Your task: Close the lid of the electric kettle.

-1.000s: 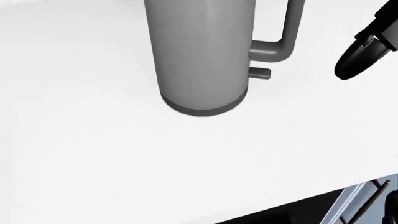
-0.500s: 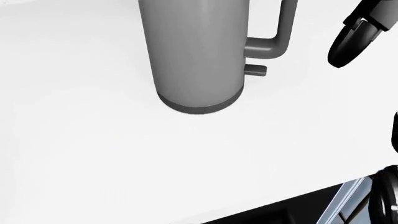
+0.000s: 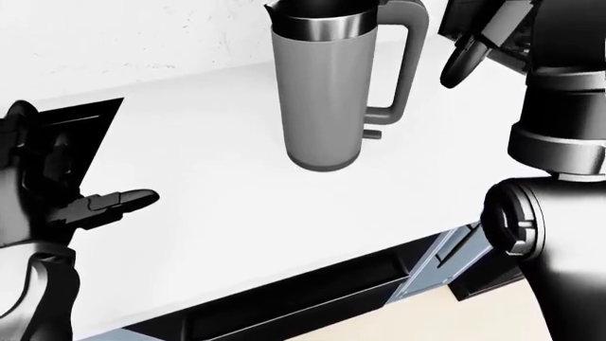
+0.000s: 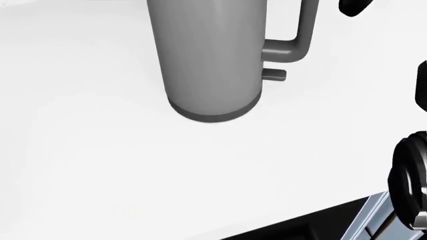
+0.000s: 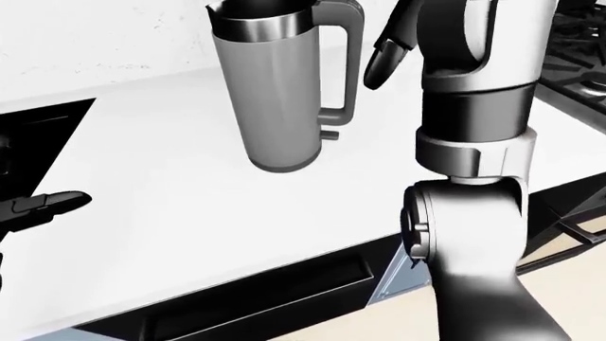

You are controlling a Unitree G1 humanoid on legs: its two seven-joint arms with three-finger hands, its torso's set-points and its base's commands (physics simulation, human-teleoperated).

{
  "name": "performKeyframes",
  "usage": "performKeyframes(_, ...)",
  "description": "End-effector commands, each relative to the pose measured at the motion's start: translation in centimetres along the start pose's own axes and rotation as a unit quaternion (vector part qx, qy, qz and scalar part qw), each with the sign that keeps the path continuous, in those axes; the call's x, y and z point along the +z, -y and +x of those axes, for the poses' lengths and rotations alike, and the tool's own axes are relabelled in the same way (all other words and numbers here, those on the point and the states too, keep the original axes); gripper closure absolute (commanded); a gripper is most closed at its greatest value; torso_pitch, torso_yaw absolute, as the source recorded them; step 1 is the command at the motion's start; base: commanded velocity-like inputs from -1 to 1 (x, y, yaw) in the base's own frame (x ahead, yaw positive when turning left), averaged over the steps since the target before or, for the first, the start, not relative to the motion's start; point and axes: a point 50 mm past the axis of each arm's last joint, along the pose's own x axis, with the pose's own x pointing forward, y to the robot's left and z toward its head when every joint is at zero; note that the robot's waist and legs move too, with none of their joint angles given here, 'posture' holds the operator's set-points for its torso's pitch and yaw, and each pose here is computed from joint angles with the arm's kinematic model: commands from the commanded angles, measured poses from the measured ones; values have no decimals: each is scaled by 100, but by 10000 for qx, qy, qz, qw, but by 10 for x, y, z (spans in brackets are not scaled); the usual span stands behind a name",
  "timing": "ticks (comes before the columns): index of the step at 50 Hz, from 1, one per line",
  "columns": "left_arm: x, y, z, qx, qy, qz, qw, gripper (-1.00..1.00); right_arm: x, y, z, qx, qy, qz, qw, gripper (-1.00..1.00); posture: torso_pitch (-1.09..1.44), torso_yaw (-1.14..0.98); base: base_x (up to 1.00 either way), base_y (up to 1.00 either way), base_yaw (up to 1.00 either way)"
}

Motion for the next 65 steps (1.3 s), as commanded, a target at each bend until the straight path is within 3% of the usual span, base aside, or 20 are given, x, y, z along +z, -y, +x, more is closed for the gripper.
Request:
performKeyframes(1,15,0,-1,-14,409,72,9991,-100,12,14,-12,-402,191,-114,9989,-100,0,0,0,0,0)
performKeyframes(12,16,0,-1,-9,405,66,9992,-100,27,23,-7,-479,303,-220,9982,-100,0,0,0,0,0)
performKeyframes(38,17,1,-1,-10,420,68,9991,-100,50,3,11,-621,657,-519,9945,-100,0,0,0,0,0)
performKeyframes(49,17,2,-1,-21,419,69,9991,-100,70,-8,17,-513,863,-646,9928,-100,0,0,0,0,0)
performKeyframes(65,16,2,0,-14,406,57,9992,-100,79,-3,16,-518,924,-698,9919,-100,0,0,0,0,0)
